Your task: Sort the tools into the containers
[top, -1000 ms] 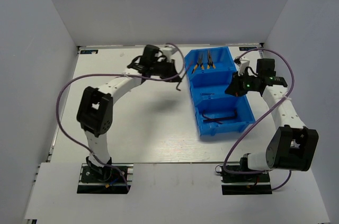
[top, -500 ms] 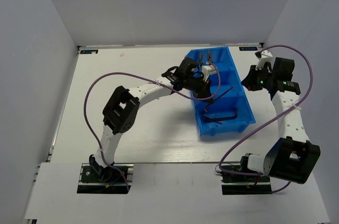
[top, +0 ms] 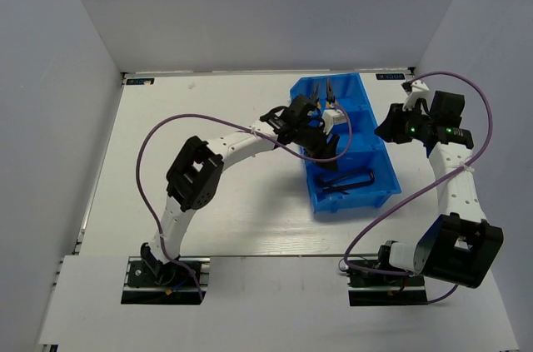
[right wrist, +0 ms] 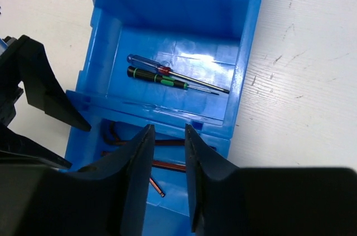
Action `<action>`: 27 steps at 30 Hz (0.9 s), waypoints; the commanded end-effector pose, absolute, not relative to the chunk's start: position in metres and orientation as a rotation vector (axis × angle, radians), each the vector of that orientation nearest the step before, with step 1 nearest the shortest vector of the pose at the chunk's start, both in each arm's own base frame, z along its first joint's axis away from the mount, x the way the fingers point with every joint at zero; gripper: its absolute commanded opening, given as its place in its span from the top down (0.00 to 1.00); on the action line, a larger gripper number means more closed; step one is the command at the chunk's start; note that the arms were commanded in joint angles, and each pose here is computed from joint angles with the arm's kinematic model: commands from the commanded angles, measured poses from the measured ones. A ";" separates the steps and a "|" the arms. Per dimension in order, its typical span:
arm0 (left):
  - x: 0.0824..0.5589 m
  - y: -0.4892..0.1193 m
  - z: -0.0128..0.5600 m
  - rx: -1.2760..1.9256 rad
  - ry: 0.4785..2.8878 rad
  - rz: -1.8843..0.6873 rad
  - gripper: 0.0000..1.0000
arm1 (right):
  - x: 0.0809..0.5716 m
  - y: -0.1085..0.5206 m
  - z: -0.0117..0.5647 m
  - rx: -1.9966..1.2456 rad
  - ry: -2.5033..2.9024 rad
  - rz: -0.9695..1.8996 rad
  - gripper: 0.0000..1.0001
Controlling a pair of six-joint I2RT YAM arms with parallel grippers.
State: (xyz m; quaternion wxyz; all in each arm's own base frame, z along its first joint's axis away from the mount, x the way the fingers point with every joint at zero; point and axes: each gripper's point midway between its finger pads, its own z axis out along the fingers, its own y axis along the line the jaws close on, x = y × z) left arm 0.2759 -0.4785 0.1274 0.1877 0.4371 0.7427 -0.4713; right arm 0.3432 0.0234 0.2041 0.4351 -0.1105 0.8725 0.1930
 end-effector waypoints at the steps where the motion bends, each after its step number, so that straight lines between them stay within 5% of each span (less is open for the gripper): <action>1: 0.280 -0.480 0.196 1.235 1.933 -1.270 0.40 | 0.338 0.032 0.208 -0.328 2.156 0.542 0.62; 4: 0.283 -0.471 0.226 1.176 1.902 -1.213 0.38 | 0.330 0.038 0.210 -0.356 2.162 0.586 0.50; 5: 0.284 -0.455 0.240 1.119 1.904 -1.169 0.23 | 0.327 0.042 0.211 -0.370 2.162 0.606 0.47; 6: 0.289 -0.446 0.253 1.068 1.873 -1.157 0.21 | 0.325 0.044 0.211 -0.406 2.156 0.608 0.45; 8: 0.285 -0.415 0.265 0.937 1.907 -1.049 0.01 | 0.318 0.047 0.210 -0.408 2.170 0.625 0.42; 14: 0.290 -0.303 0.238 0.475 2.052 -0.706 0.01 | 0.304 0.043 0.205 -0.388 2.207 0.583 0.24; 15: 0.285 -0.281 0.245 0.402 2.050 -0.672 0.01 | 0.301 0.043 0.204 -0.373 2.214 0.585 0.09; 19: 0.278 -0.214 0.207 0.153 2.158 -0.454 0.01 | 0.295 0.036 0.199 -0.270 2.266 0.537 0.09; 27: 0.254 -0.172 0.213 0.067 2.137 -0.411 0.01 | 0.283 0.038 0.220 -0.223 2.189 0.491 0.09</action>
